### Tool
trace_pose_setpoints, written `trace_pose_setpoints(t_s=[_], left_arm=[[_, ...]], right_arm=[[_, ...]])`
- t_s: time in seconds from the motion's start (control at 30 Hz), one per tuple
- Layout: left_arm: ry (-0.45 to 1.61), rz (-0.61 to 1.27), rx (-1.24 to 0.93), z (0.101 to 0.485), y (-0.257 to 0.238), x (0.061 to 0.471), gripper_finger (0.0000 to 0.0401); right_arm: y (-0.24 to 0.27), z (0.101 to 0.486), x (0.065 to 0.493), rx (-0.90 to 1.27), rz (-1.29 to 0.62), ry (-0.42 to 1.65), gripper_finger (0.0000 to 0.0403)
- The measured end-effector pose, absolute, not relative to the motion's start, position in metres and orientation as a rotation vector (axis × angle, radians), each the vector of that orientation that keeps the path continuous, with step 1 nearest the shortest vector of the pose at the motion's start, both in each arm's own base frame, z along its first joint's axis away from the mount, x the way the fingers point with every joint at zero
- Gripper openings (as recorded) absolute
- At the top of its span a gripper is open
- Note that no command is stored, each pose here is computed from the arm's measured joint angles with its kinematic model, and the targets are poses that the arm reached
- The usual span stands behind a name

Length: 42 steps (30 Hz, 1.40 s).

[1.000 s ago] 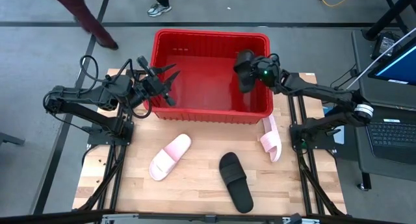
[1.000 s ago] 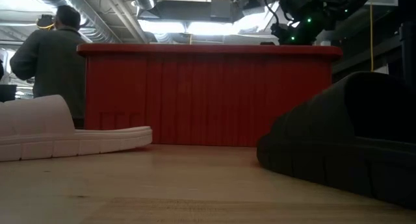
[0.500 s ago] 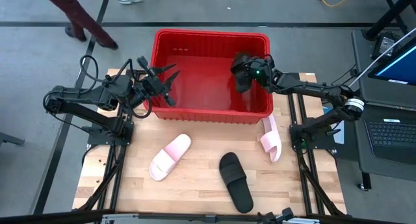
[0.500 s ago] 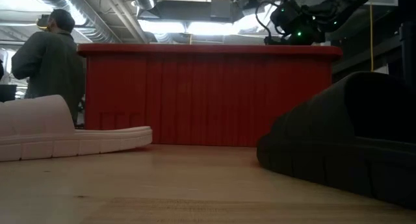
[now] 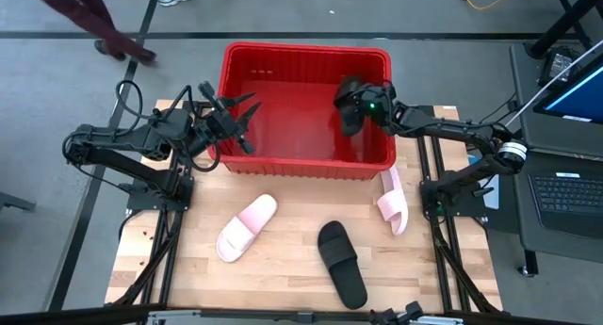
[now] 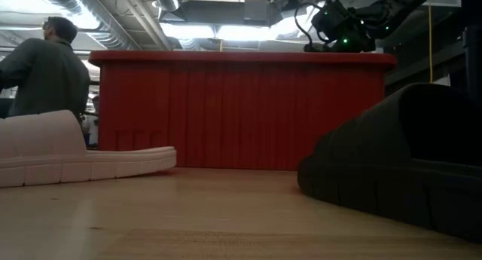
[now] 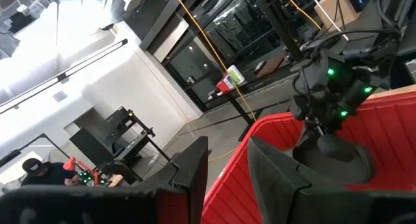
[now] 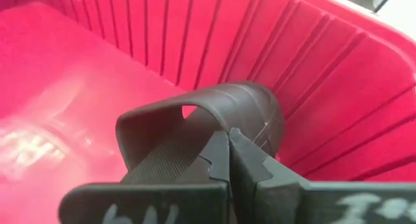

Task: Pick and place slides into bin
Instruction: Put the top black slipper into the red bin

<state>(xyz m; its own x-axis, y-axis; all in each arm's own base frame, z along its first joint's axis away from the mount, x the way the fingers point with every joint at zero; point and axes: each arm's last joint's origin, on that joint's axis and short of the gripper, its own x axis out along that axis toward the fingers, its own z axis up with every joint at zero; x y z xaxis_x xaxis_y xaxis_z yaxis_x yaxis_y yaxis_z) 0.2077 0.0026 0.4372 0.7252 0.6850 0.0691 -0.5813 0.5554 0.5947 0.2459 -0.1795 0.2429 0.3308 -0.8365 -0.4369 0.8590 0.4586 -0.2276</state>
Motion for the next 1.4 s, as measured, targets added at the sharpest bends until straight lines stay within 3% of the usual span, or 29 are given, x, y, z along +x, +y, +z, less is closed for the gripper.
trace_pose_setpoints(t_s=[0.6,1.4], left_arm=[[0.164,0.752,0.601,0.437,0.003,0.208,0.0104],[0.161,0.751,0.594,0.437,0.003,0.208,0.0104]], right_arm=[[-0.181,0.233,0.249,-0.024,-1.151,0.623,0.0],[-0.18,0.226,0.254,-0.169,-1.066,0.726,0.0]])
